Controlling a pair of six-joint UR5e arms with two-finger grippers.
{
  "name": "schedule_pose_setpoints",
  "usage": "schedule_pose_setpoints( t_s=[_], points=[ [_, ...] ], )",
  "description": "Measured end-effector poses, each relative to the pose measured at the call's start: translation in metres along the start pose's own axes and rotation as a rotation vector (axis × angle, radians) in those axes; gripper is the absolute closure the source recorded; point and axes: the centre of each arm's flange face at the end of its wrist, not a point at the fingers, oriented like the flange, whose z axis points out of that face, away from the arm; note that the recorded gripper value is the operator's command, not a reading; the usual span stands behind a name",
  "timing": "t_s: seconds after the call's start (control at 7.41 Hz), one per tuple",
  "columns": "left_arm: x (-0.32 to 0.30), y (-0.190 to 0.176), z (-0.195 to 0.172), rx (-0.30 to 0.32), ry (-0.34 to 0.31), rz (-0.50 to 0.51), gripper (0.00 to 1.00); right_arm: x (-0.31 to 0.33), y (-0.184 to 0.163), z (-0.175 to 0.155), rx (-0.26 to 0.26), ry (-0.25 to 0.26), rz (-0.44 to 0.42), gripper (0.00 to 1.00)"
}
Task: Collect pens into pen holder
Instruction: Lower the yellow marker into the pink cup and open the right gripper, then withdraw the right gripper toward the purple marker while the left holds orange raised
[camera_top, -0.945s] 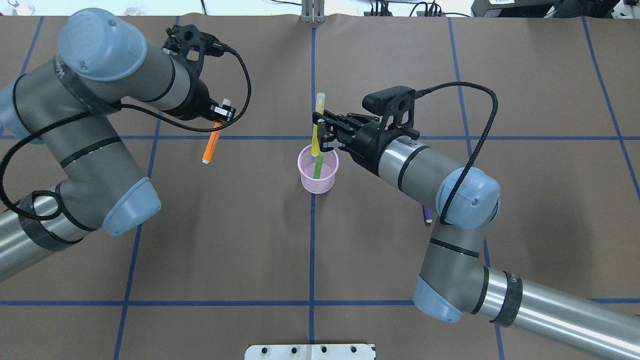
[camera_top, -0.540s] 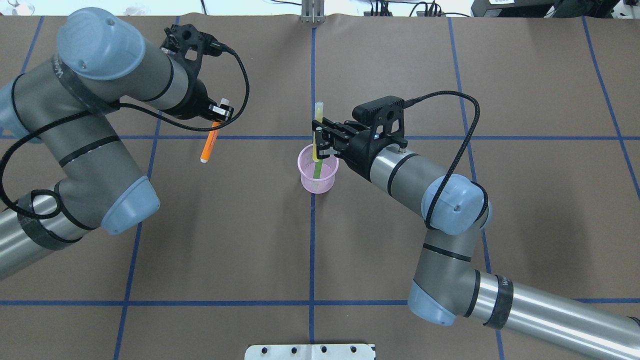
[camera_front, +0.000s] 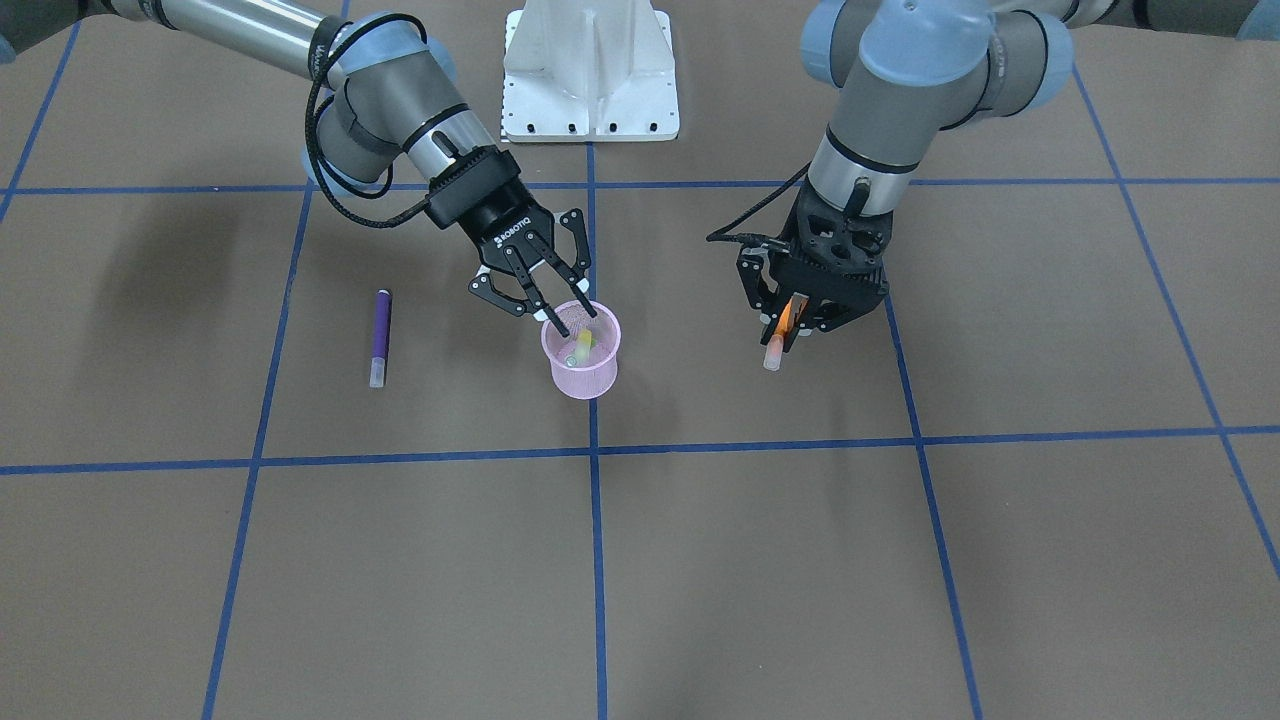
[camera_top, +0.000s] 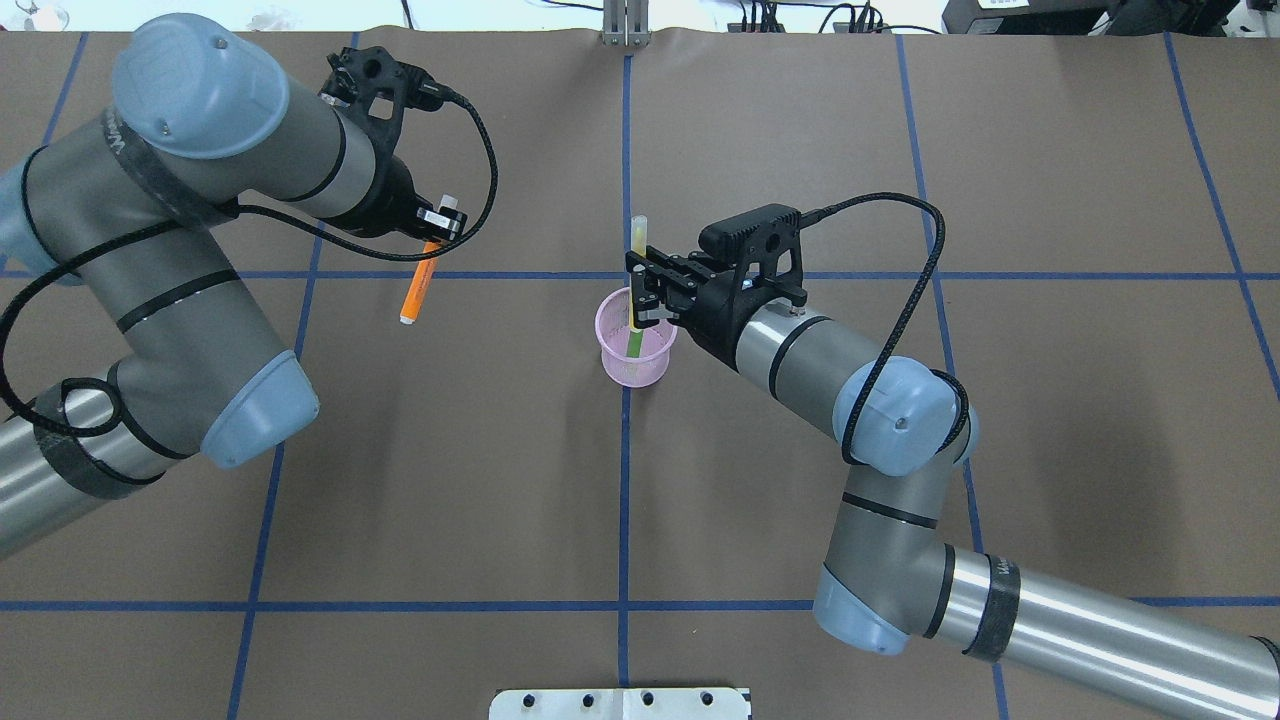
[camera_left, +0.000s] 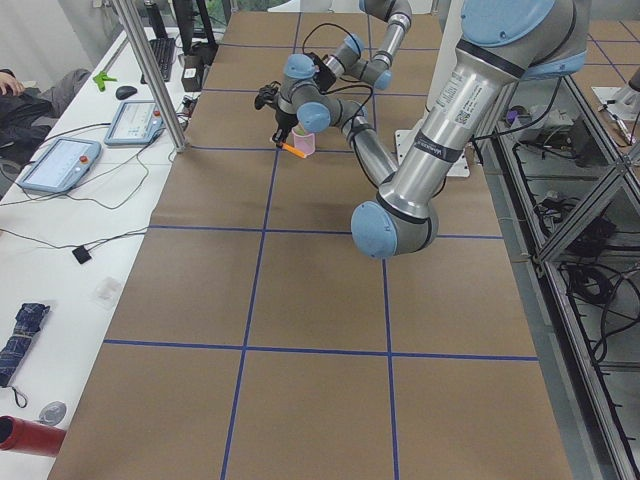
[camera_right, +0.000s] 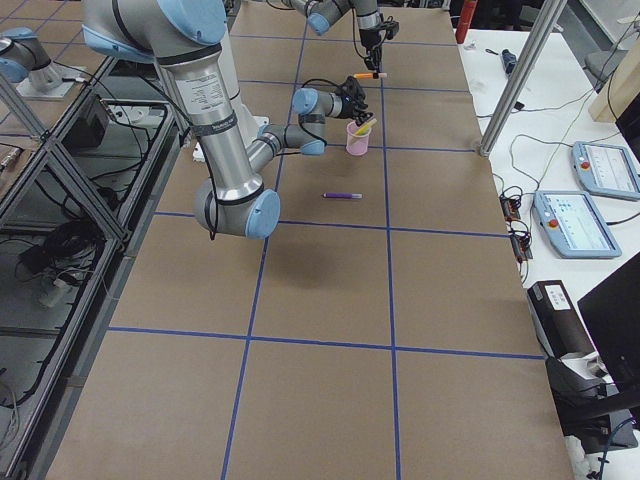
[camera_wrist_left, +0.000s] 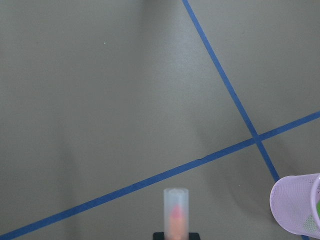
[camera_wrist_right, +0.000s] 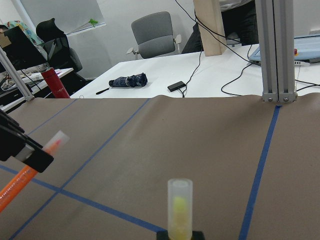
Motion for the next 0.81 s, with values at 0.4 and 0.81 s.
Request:
schedule_pose_setpoints(
  t_s=[0.4,0.81],
  points=[
    [-0.003,-0.009,-0.018,0.052,0.004,-0.006,1.0,-0.018,-0.021,-0.012,-0.037,0.035,0.006,0.0],
    [0.002,-0.014,-0.063,0.246,0.018,-0.084,1.0,0.002,-0.074,-0.029,-0.279,0.198,0.076,0.0]
  ],
)
